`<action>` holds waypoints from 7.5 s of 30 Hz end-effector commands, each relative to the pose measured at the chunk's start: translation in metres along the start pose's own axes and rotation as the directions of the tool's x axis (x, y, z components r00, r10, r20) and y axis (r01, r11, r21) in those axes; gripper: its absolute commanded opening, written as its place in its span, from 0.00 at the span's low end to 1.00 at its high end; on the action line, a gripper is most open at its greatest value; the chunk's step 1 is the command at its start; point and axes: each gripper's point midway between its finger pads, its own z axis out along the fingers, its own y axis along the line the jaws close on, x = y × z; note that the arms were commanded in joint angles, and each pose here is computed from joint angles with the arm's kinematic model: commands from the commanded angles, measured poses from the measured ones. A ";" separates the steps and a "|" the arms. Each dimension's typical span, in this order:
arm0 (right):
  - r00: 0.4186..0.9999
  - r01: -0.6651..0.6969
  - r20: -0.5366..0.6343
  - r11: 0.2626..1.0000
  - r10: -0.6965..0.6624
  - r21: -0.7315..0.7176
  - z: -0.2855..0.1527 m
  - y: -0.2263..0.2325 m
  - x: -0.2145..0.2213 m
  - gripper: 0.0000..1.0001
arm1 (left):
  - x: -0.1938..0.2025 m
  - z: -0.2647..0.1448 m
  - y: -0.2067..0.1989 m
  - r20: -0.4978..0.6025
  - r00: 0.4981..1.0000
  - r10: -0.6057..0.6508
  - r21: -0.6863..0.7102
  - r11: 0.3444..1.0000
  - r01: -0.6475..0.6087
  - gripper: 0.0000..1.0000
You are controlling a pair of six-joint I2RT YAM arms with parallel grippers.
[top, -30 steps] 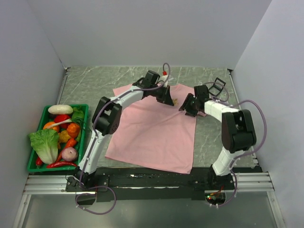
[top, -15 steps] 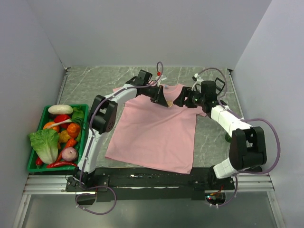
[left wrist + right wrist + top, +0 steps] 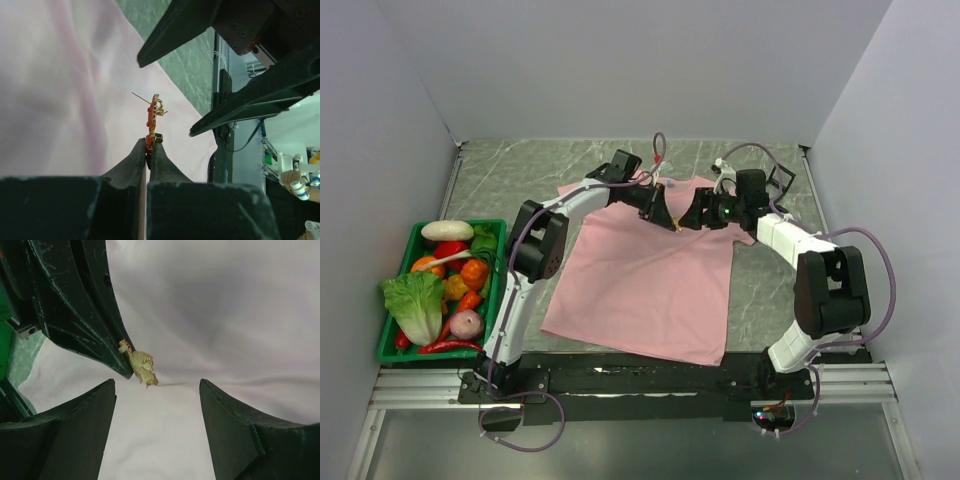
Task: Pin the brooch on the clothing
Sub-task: Adjust the brooch, then hold the flattened clothing at the center of the board.
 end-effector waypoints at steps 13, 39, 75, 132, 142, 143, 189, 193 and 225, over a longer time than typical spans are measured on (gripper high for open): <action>0.997 0.069 -0.026 0.992 -0.072 -0.110 0.015 0.016 -0.010 0.45 | -0.011 -0.003 -0.033 0.004 0.993 0.116 0.040 0.992 -0.116 0.01; 0.993 0.064 -0.086 0.988 -0.077 -0.139 0.021 0.011 0.004 0.47 | -0.006 -0.001 -0.032 -0.006 0.989 0.149 0.027 0.988 -0.149 0.01; 0.982 0.045 -0.173 0.983 -0.077 -0.180 0.024 0.013 0.018 0.39 | -0.001 0.000 -0.025 -0.021 0.982 0.189 -0.026 0.982 -0.189 0.01; 0.958 -0.039 -0.285 0.965 -0.038 -0.259 0.015 0.029 0.057 0.46 | -0.008 -0.014 -0.007 -0.011 0.964 0.267 -0.189 0.946 -0.264 0.01; 0.958 -0.036 -0.286 0.973 -0.032 -0.229 0.016 0.024 0.054 0.41 | -0.006 -0.012 0.002 -0.020 0.961 0.278 -0.245 0.930 -0.274 0.01; 0.957 -0.036 -0.290 0.976 -0.029 -0.217 0.017 0.021 0.055 0.41 | -0.005 -0.012 0.003 -0.023 0.960 0.278 -0.258 0.927 -0.274 0.01; 0.939 -0.327 -0.051 0.930 0.340 0.167 0.016 -0.064 0.023 0.45 | -0.019 0.030 0.081 -0.046 0.957 0.287 -0.422 0.863 -0.279 0.01; 0.932 -0.349 -0.021 0.913 0.361 0.209 0.019 -0.073 0.015 0.45 | -0.027 0.028 0.074 -0.032 0.951 0.308 -0.422 0.858 -0.292 0.01; 0.877 -0.456 0.043 0.800 0.479 0.390 0.030 -0.112 0.019 0.50 | -0.056 0.024 0.006 0.070 0.918 0.391 -0.306 0.884 -0.354 0.01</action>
